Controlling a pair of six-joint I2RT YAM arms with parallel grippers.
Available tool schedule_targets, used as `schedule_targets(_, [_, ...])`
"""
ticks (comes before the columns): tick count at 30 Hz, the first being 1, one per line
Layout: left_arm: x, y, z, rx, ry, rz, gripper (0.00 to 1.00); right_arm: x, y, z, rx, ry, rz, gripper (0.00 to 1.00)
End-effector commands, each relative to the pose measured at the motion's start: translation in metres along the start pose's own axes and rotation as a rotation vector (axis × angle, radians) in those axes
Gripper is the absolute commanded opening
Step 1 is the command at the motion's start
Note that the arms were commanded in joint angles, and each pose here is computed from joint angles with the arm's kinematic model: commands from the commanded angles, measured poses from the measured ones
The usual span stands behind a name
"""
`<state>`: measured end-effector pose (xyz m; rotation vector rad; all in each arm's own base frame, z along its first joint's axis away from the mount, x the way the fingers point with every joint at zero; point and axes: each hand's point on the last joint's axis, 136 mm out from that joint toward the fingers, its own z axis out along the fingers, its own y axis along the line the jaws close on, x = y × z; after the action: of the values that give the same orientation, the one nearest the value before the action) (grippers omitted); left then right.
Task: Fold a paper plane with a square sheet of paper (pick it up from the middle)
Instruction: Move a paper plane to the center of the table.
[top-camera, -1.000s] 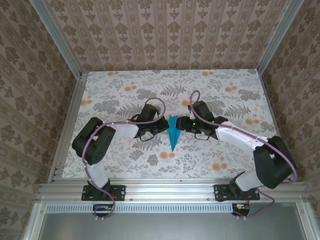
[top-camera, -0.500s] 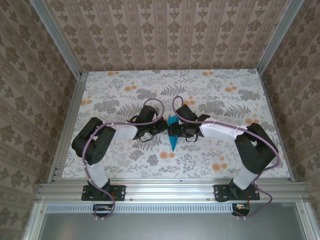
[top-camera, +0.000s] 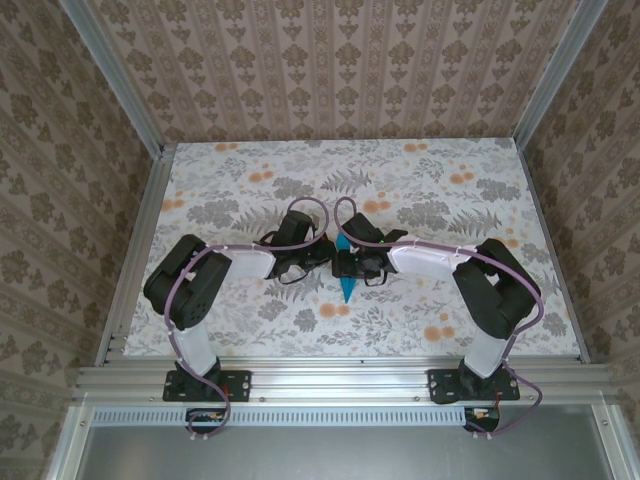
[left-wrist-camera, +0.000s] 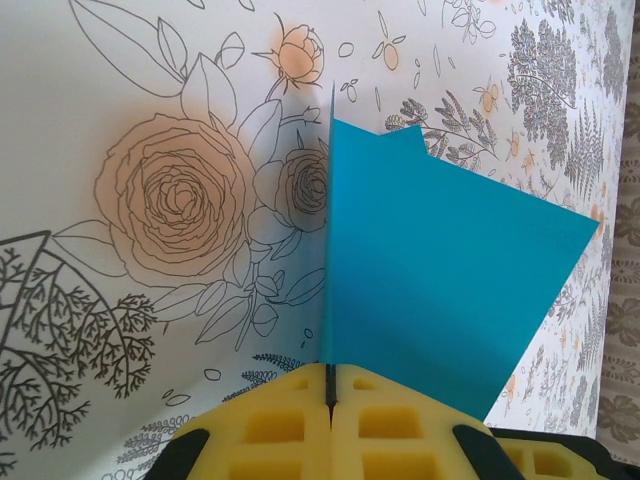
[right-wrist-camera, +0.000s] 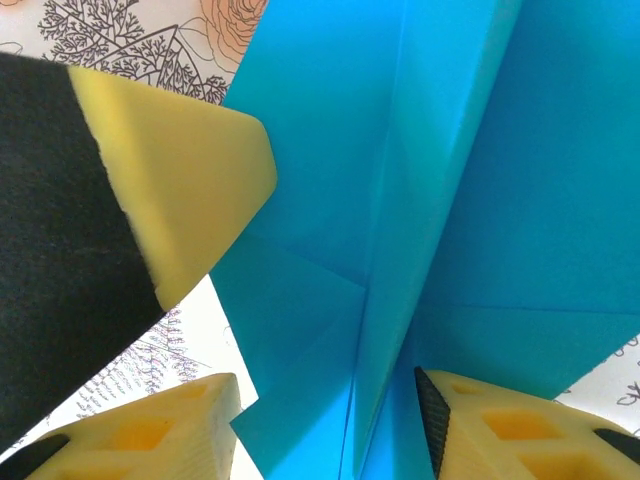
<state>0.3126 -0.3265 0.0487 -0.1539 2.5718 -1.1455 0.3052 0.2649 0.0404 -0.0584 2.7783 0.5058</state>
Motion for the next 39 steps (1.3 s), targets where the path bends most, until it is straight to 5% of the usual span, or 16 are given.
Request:
schedule_targets(1, [0.000, 0.003, 0.000, -0.001, 0.004, -0.009, 0.00, -0.003, 0.001, -0.001, 0.014, -0.005, 0.001, 0.45])
schedule_targets(11, [0.003, 0.013, 0.000, -0.025, 0.008, -0.018, 0.00, -0.005, -0.011, -0.004, 0.070, -0.033, 0.044, 0.20])
schedule_targets(39, [0.009, 0.041, -0.003, -0.079, 0.026, -0.038, 0.18, 0.009, -0.023, 0.012, 0.331, 0.054, -0.007, 0.25])
